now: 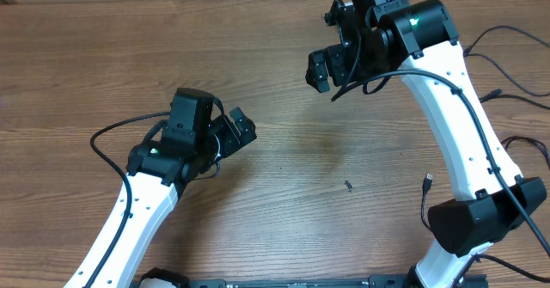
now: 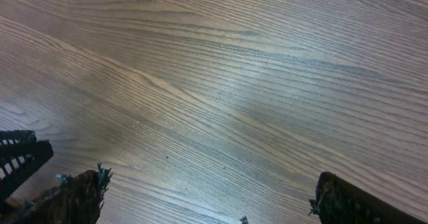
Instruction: Untangle cables
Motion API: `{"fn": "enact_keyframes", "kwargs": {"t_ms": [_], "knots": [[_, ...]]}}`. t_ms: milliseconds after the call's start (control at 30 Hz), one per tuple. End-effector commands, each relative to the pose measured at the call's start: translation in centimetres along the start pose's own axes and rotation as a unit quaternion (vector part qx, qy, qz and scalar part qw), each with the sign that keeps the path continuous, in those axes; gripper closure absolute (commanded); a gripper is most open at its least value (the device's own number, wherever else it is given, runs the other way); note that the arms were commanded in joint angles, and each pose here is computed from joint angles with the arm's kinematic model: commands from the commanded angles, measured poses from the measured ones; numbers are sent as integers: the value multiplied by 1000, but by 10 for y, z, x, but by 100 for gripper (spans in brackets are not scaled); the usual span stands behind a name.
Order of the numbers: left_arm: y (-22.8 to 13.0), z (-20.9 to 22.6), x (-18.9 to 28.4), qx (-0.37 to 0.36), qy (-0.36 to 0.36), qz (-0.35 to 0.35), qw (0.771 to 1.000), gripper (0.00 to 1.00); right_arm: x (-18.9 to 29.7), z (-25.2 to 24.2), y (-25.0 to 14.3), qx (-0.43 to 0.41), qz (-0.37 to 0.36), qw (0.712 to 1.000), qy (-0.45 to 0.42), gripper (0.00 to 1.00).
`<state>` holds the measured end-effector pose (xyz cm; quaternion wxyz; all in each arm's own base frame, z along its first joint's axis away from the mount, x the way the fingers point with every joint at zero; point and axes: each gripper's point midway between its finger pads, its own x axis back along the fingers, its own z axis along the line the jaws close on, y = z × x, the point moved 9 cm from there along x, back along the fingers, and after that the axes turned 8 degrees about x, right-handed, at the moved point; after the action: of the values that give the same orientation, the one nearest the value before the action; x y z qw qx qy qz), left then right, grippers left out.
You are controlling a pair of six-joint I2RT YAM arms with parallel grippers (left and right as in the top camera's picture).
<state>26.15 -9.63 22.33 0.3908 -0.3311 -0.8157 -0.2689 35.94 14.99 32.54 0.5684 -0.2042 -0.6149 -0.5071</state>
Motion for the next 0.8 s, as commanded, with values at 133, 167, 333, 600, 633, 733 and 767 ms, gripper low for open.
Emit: {"fn": "enact_keyframes", "kwargs": {"t_ms": [133, 167, 333, 600, 633, 733, 767], "knots": [[8, 8, 33, -9, 2, -132, 991, 0, 10, 2, 0, 1, -14, 1000, -3, 0], [8, 10, 37, -12, -7, -149, 989, 1, 10, 2, 0, 1, -14, 1000, -3, 0], [4, 14, 64, -115, -122, -267, 949, 0, 10, 2, 0, 1, -14, 1000, -3, 0], [-4, 43, 97, -172, -254, -456, 835, 0, 10, 2, 0, 1, -14, 1000, -3, 0], [-4, 51, 100, -166, -265, -482, 818, 0, 10, 2, 0, 1, -14, 1000, -3, 0], [-5, 68, 104, -161, -267, -524, 792, 0, 10, 2, 0, 1, -14, 1000, -3, 0], [-6, 73, 105, -164, -261, -533, 788, 0, 10, 2, 0, 1, -14, 1000, -3, 0]]}}
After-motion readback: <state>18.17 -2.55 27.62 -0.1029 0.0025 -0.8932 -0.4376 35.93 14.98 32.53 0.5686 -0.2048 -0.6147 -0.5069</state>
